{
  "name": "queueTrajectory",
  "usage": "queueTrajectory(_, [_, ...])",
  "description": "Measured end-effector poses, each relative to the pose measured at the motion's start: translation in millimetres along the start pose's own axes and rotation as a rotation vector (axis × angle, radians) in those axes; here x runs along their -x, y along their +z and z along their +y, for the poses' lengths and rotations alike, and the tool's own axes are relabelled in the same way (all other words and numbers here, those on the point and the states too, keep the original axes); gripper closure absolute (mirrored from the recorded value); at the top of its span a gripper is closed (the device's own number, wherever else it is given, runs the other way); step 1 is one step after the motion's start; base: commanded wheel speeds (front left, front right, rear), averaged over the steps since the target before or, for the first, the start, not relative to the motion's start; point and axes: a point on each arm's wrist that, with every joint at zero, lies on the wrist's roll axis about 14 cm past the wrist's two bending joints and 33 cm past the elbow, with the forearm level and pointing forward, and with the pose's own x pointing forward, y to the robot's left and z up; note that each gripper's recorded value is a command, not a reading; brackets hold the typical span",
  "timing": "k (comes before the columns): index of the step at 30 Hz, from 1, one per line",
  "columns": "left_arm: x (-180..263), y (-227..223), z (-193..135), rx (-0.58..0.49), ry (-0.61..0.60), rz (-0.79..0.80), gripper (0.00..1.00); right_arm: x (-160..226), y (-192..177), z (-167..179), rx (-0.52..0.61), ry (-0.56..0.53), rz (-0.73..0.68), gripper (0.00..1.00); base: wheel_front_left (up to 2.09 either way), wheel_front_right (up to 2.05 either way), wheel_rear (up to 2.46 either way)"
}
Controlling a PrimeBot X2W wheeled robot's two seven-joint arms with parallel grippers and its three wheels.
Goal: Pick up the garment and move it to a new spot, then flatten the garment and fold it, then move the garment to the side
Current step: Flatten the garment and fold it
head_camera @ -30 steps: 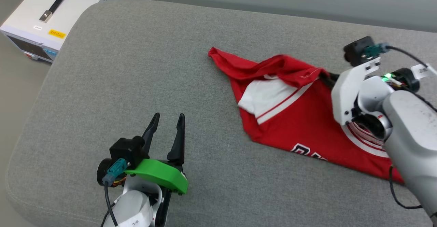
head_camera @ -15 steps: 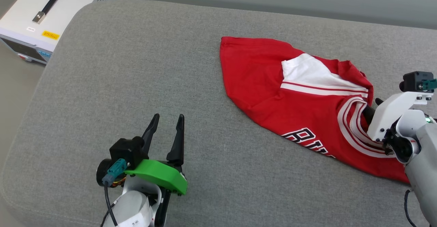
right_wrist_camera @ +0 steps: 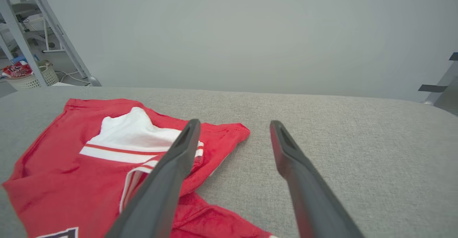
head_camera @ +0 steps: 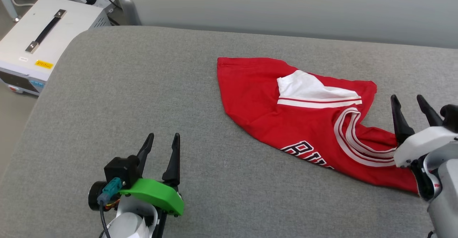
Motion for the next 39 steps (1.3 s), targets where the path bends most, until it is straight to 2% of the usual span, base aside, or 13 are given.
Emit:
queueTrajectory(10, [-3, 11, -16, -0.023, -0.058, -0.001, 0.00, 68, 16, 22, 0.007, -0.005, -0.103, 0.00, 0.00, 0.00, 0.00])
queueTrajectory(16, [-16, 5, -42, -0.049, -0.170, 0.071, 0.00, 99, 21, 28, -0.013, -0.036, -0.095, 0.00, 0.00, 0.00, 0.00])
queueTrajectory(20, [-49, -2, -93, -0.088, -0.363, 0.208, 0.00, 113, 22, 25, -0.030, -0.073, -0.069, 0.00, 0.00, 0.00, 0.00])
queueTrajectory(26, [-72, -36, -130, -0.146, -0.493, 0.438, 0.00, 116, 15, 20, -0.048, -0.103, -0.039, 0.00, 0.00, 0.00, 0.00])
queueTrajectory(32, [-79, -79, -142, -0.225, -0.552, 0.666, 0.00, 120, 1, 13, -0.077, -0.141, 0.000, 0.00, 0.00, 0.00, 0.00])
queueTrajectory(39, [-85, -120, -130, -0.305, -0.552, 0.853, 0.00, 125, -15, 1, -0.112, -0.192, 0.034, 0.00, 0.00, 0.00, 0.00])
